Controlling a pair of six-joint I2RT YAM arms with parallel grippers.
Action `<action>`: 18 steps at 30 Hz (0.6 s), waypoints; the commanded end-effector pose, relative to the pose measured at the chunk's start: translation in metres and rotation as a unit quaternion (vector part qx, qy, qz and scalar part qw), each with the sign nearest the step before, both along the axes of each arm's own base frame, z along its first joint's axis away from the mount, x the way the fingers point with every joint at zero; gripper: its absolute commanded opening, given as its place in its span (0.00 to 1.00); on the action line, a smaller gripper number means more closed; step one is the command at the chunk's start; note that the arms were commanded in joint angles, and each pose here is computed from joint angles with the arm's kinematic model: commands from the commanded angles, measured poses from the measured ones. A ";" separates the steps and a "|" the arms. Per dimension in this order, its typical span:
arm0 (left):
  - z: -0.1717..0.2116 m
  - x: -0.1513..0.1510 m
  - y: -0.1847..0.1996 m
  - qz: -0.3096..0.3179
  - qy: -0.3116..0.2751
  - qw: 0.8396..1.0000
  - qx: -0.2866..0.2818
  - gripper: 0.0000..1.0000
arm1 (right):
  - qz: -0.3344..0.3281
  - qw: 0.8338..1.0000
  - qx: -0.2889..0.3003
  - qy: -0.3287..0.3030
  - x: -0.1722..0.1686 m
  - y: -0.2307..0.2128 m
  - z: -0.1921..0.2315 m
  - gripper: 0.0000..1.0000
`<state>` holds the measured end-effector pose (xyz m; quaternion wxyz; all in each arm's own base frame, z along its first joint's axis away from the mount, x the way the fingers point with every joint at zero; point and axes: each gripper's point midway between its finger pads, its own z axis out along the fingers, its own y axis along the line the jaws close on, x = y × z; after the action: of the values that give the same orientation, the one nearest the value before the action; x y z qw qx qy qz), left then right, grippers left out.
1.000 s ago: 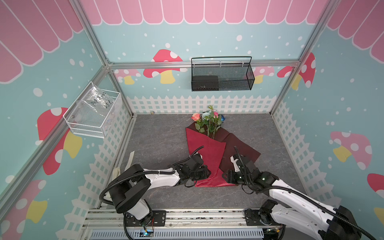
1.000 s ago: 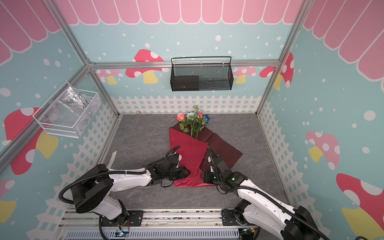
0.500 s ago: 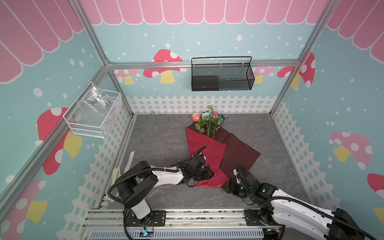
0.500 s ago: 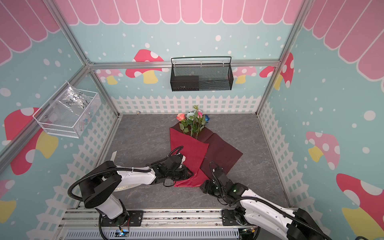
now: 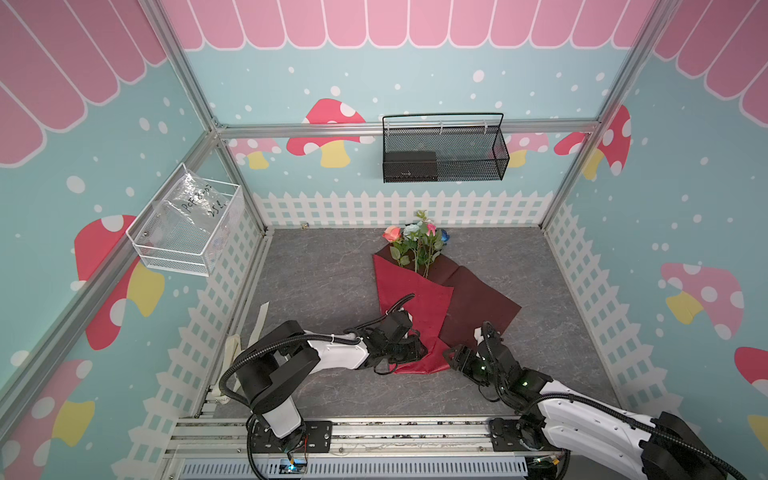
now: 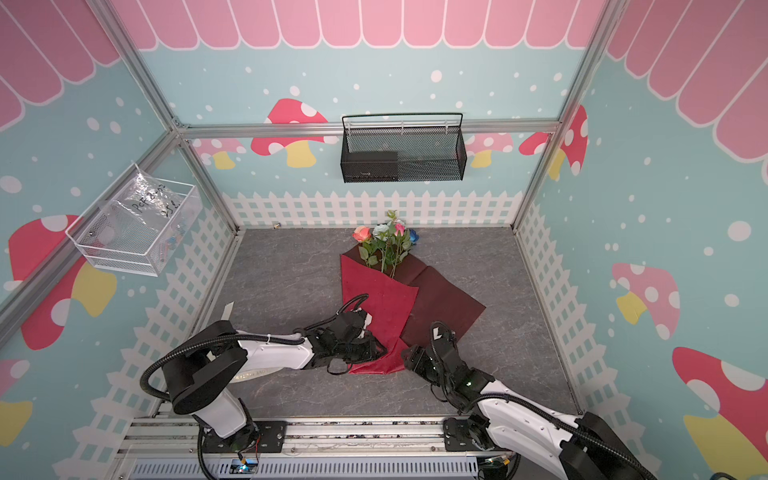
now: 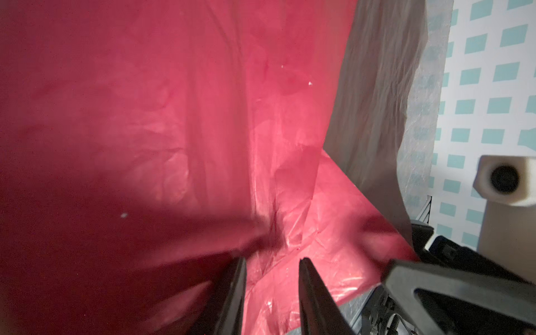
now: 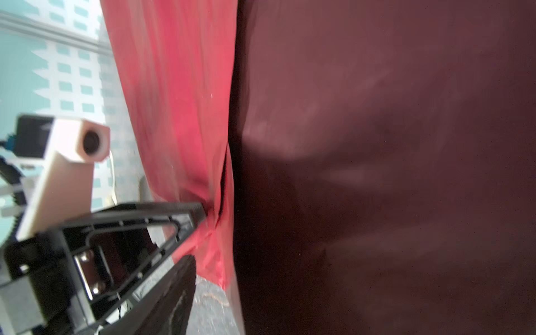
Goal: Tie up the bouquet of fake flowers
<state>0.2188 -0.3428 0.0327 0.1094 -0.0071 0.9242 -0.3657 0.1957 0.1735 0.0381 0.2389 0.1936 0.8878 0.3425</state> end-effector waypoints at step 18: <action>-0.001 0.003 0.002 0.005 -0.004 1.000 0.022 0.34 | -0.048 0.989 -0.126 -0.055 0.066 -0.077 -0.011 0.72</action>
<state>0.2183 -0.3401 0.0307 0.1051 -0.0099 0.9293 -0.3540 0.2632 0.1058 0.0371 0.3357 0.2050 0.8832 0.2554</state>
